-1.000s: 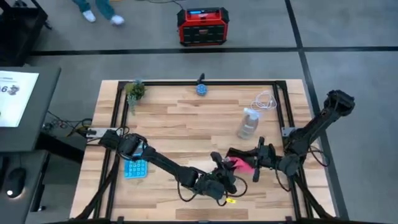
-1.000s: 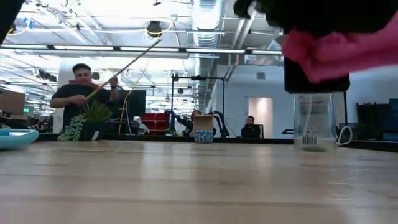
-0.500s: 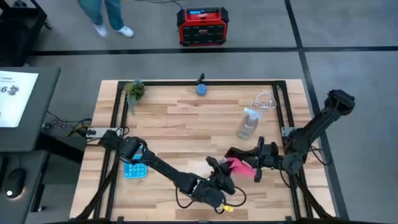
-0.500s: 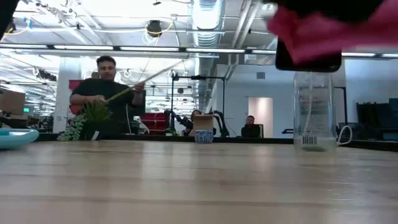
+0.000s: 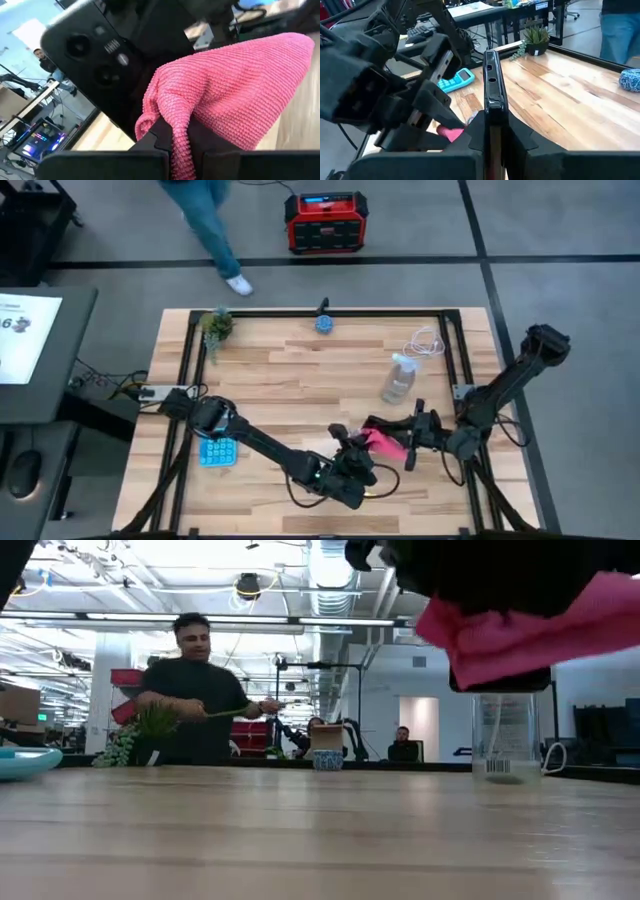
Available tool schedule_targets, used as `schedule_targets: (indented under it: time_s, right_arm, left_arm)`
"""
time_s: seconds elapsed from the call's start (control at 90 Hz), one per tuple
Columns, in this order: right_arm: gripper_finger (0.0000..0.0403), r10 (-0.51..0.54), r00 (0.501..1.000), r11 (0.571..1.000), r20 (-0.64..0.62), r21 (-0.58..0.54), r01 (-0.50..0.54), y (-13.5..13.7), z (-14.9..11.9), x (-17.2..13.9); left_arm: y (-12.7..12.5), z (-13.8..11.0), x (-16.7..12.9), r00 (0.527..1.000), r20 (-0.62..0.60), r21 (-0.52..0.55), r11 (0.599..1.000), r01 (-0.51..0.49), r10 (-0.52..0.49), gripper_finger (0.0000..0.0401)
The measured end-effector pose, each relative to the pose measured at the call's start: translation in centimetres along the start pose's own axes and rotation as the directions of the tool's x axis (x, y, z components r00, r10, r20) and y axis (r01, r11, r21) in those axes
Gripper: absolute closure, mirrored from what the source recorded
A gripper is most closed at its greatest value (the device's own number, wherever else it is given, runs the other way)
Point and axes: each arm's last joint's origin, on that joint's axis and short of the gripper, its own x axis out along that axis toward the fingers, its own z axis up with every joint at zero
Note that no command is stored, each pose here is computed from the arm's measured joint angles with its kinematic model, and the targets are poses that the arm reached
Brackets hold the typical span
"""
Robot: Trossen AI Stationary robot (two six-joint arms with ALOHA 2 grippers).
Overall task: Apply microfiber cloth
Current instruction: Wipe the black cellphone with the pink microfiber cloth
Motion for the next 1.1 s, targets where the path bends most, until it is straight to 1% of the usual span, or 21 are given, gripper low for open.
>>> schedule_targets:
  time_s: [0.111, 0.167, 0.256, 0.356, 0.444, 0.633, 0.789, 0.922, 1.011, 1.1]
  right_arm:
    - [0.0384, 0.003, 1.000, 1.000, 0.001, 0.004, -0.003, 0.0, 0.0, 0.0]
    - [0.0384, 0.009, 1.000, 1.000, -0.001, 0.004, -0.009, 0.0, 0.0, 0.0]
    - [0.0384, 0.011, 1.000, 1.000, -0.002, 0.004, -0.011, 0.1, 0.0, 0.0]
    - [0.0384, 0.012, 1.000, 1.000, 0.000, 0.007, -0.012, 0.1, 0.1, 0.0]
    - [0.0384, 0.022, 1.000, 1.000, -0.001, 0.013, -0.021, 0.1, 0.1, -0.1]
    - [0.0384, 0.044, 0.999, 0.997, 0.008, 0.063, -0.044, 0.3, 0.4, -0.1]
    - [0.0384, 0.050, 0.999, 0.995, 0.016, 0.084, -0.052, 0.4, 0.7, -0.1]
    - [0.0384, 0.050, 0.998, 0.996, 0.022, 0.079, -0.052, 0.4, 0.7, -0.1]
    - [0.0383, 0.049, 0.999, 0.996, 0.021, 0.073, -0.050, 0.4, 0.7, -0.1]
    - [0.0383, 0.039, 0.999, 0.997, 0.026, 0.069, -0.040, 0.4, 0.7, -0.1]
  left_arm:
    - [-0.2, -0.4, -0.4, 1.000, -0.014, 0.049, 0.999, 0.010, -0.009, 0.0401]
    - [-0.2, -0.7, -0.4, 0.999, -0.030, 0.067, 0.997, 0.033, -0.031, 0.0401]
    - [-0.4, -1.4, -0.4, 0.995, -0.068, 0.050, 0.996, 0.079, -0.075, 0.0401]
    - [-0.7, -2.4, -0.4, 0.993, -0.086, 0.045, 0.995, 0.090, -0.086, 0.0401]
    - [-1.1, -2.4, -1.2, 0.991, -0.077, 0.045, 0.993, 0.111, -0.108, 0.0401]
    - [-1.7, -1.2, -3.5, 0.984, -0.047, 0.002, 0.985, 0.170, -0.170, 0.0401]
    - [-1.6, 1.3, -5.5, 0.980, 0.014, -0.035, 0.979, 0.201, -0.201, 0.0401]
    - [-1.1, 2.9, -5.8, 0.986, 0.079, -0.059, 0.987, 0.153, -0.148, 0.0401]
    - [-0.8, 3.7, -5.1, 0.989, 0.109, -0.075, 0.991, 0.107, -0.098, 0.0401]
    - [-0.2, 3.8, -3.7, 0.993, 0.099, -0.089, 0.994, 0.069, -0.060, 0.0401]
